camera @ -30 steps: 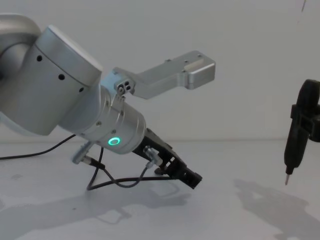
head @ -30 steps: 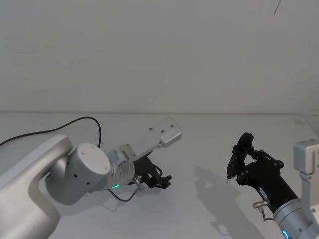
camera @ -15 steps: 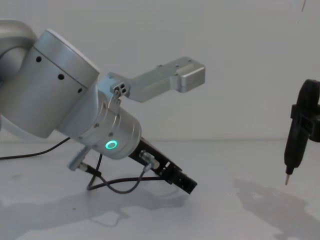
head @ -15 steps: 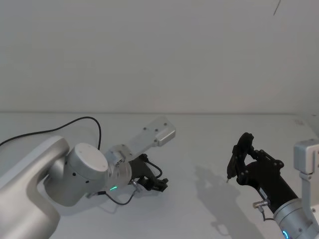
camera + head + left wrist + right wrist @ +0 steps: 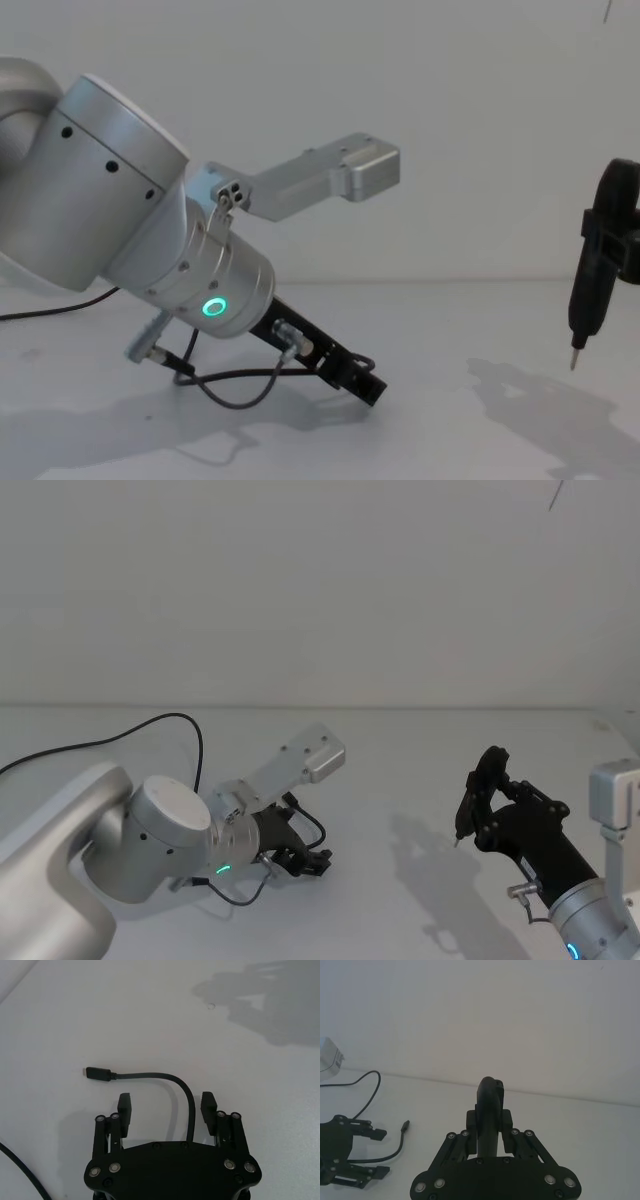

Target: Pick up the data cable with the one hand.

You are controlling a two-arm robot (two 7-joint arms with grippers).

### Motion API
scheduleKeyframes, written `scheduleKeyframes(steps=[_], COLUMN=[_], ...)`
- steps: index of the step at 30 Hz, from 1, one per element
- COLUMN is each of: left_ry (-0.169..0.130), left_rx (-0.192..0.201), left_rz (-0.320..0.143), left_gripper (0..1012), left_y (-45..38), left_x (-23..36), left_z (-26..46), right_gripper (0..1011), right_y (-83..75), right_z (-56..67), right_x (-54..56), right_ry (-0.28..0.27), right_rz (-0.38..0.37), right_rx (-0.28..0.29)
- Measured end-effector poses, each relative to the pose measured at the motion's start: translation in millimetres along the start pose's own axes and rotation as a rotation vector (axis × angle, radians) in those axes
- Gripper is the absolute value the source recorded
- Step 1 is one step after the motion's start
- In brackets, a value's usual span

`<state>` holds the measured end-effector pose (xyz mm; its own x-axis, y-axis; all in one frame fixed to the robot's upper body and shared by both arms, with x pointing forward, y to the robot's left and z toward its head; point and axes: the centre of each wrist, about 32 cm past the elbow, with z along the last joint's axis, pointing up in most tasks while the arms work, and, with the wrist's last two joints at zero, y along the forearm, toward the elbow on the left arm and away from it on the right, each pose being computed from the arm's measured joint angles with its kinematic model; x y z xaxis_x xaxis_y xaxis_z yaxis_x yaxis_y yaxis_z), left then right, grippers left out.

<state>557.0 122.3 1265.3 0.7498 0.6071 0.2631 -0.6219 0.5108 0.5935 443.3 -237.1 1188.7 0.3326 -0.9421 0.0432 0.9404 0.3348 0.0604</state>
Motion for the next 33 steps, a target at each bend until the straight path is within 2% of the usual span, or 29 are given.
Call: scheduleKeyframes(steps=[3,4,5,8,11,12,18,24,26,33], left_ry=[0.005,0.007,0.008,0.011,0.014,0.015,0.017,0.019,0.02,0.02], left_rx=[0.002,0.003,0.004,0.005,0.007,0.007,0.008,0.009,0.009,0.01], left_rz=[-0.004,-0.005,-0.006,-0.008,-0.009,-0.01,-0.012,-0.013,-0.013,-0.015], left_gripper=[805,750,750,634,574,512,310,157,72,54], left_y=[0.0,0.1,0.1,0.1,0.1,0.1,0.2,0.2,0.2,0.2], left_x=[-0.1,-0.1,-0.1,-0.2,-0.3,-0.3,-0.4,-0.3,-0.3,-0.3], left_z=[-0.8,-1.2,-1.3,-1.9,-2.4,-2.5,-2.9,-3.2,-3.3,-3.4], right_gripper=[279,279,279,279,279,279,279,279,279,279], right_y=[0.0,0.0,0.0,0.0,0.0,0.0,0.0,0.0,0.0,0.0], right_z=[0.0,0.0,0.0,0.0,0.0,0.0,0.0,0.0,0.0,0.0], right_x=[0.0,0.0,0.0,0.0,0.0,0.0,0.0,0.0,0.0,0.0], right_ry=[0.0,0.0,0.0,0.0,0.0,0.0,0.0,0.0,0.0,0.0], right_rz=[0.0,0.0,0.0,0.0,0.0,0.0,0.0,0.0,0.0,0.0], right_rx=[0.0,0.0,0.0,0.0,0.0,0.0,0.0,0.0,0.0,0.0])
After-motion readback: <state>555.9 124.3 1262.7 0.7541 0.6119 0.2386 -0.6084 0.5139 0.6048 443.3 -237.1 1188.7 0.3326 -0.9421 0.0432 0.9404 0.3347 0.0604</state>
